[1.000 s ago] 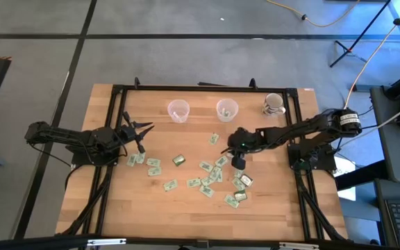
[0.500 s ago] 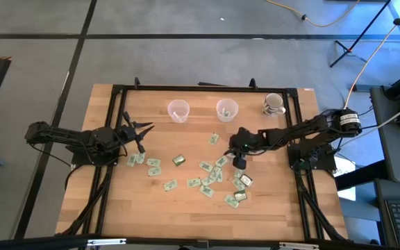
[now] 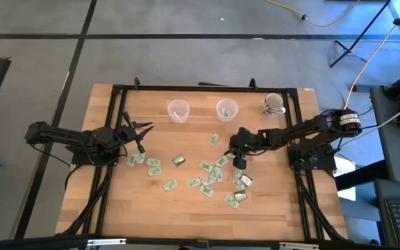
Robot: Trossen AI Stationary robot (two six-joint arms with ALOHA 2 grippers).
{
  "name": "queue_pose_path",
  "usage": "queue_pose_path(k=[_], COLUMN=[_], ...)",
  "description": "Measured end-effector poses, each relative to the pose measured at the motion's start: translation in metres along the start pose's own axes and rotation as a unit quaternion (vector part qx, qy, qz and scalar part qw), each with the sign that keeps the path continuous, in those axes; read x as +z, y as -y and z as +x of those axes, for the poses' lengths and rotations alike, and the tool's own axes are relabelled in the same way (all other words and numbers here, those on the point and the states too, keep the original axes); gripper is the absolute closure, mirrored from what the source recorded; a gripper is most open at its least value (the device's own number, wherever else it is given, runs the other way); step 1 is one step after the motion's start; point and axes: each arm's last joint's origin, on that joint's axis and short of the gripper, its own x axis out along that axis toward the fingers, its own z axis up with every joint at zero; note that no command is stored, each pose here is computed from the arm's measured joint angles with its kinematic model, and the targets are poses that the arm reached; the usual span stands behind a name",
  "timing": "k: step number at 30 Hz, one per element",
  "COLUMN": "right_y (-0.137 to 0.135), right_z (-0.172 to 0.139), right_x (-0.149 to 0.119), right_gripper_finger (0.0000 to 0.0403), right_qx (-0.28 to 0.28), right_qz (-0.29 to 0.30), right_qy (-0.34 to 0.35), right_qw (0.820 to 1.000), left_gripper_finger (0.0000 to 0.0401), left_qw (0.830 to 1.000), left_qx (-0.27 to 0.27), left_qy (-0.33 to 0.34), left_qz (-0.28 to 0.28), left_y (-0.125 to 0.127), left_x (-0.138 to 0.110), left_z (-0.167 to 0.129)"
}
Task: Pick and place Stevia / Truvia into bins
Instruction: Put the stevia packet into the right transparent container
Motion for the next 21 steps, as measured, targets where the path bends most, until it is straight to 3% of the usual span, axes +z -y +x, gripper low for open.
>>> queue_pose_path(k=[14, 21], right_y=[0.0, 0.0], right_z=[0.017, 0.017], right_x=[-0.006, -0.006], right_gripper_finger=[0.0329, 0.0378], right_qx=[-0.004, -0.003], right_qz=[0.013, 0.011], right_qy=[-0.016, -0.018], right_qw=[1.0, 1.0], left_gripper_finger=[0.0345, 0.0345], left_qw=[1.0, 1.0], left_qx=[0.0, 0.0], left_qy=[0.0, 0.0], left_qz=[0.0, 0.0], left_y=[0.0, 0.0], left_x=[0.0, 0.0], left_z=[0.0, 0.0])
